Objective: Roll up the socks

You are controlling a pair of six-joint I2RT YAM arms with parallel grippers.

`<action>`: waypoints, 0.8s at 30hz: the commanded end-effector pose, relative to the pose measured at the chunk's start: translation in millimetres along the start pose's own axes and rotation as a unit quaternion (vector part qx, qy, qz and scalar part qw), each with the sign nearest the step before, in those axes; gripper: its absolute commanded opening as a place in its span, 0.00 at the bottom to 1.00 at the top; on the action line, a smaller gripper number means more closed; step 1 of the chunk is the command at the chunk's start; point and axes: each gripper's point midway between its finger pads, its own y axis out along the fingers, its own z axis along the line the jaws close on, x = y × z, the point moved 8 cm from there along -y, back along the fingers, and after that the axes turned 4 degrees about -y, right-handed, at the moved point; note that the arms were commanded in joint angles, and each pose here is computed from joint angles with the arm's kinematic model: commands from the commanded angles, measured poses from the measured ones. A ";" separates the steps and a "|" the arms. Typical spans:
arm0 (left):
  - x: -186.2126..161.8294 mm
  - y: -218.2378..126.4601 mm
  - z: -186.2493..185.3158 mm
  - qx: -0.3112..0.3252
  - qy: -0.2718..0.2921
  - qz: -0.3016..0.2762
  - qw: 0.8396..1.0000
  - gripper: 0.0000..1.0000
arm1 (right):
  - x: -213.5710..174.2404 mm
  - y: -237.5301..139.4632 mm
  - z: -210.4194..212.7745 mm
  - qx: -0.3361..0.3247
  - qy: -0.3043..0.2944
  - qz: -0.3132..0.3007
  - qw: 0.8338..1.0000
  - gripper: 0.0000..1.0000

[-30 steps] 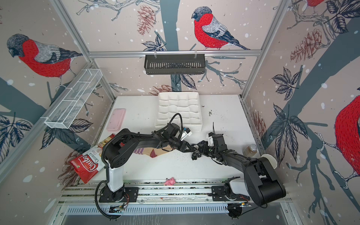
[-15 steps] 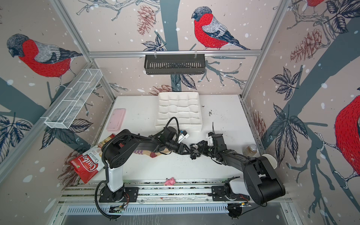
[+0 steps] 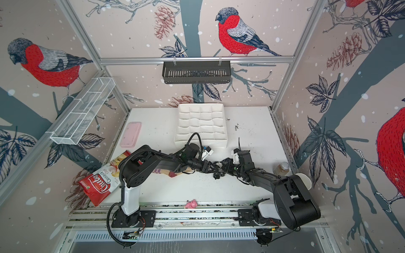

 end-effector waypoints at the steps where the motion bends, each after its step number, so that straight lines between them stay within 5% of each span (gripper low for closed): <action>1: 3.5 0.7 -2.0 -0.004 0.007 -0.015 1.000 0.56 | -0.7 1.4 0.5 0.000 0.002 0.001 1.000 0.00; 9: 11.0 7.8 1.0 -0.007 0.003 -0.027 1.000 0.47 | -4.7 3.9 5.7 0.010 0.001 0.005 1.000 0.01; 12: 12.7 10.8 2.9 -0.009 0.000 -0.025 1.000 0.33 | -6.1 4.5 7.4 0.013 0.000 0.006 1.000 0.01; 16: 12.4 12.9 5.6 -0.014 -0.006 -0.024 1.000 0.00 | -6.0 3.9 9.9 0.016 -0.001 0.005 1.000 0.01; 20: 11.3 10.6 8.1 -0.008 -0.012 -0.024 1.000 0.00 | -4.2 1.3 11.8 0.017 -0.005 0.003 1.000 0.01; 24: 9.8 5.3 10.9 0.022 -0.010 -0.011 1.000 0.00 | 6.5 -10.3 11.5 0.006 -0.014 -0.016 1.000 0.17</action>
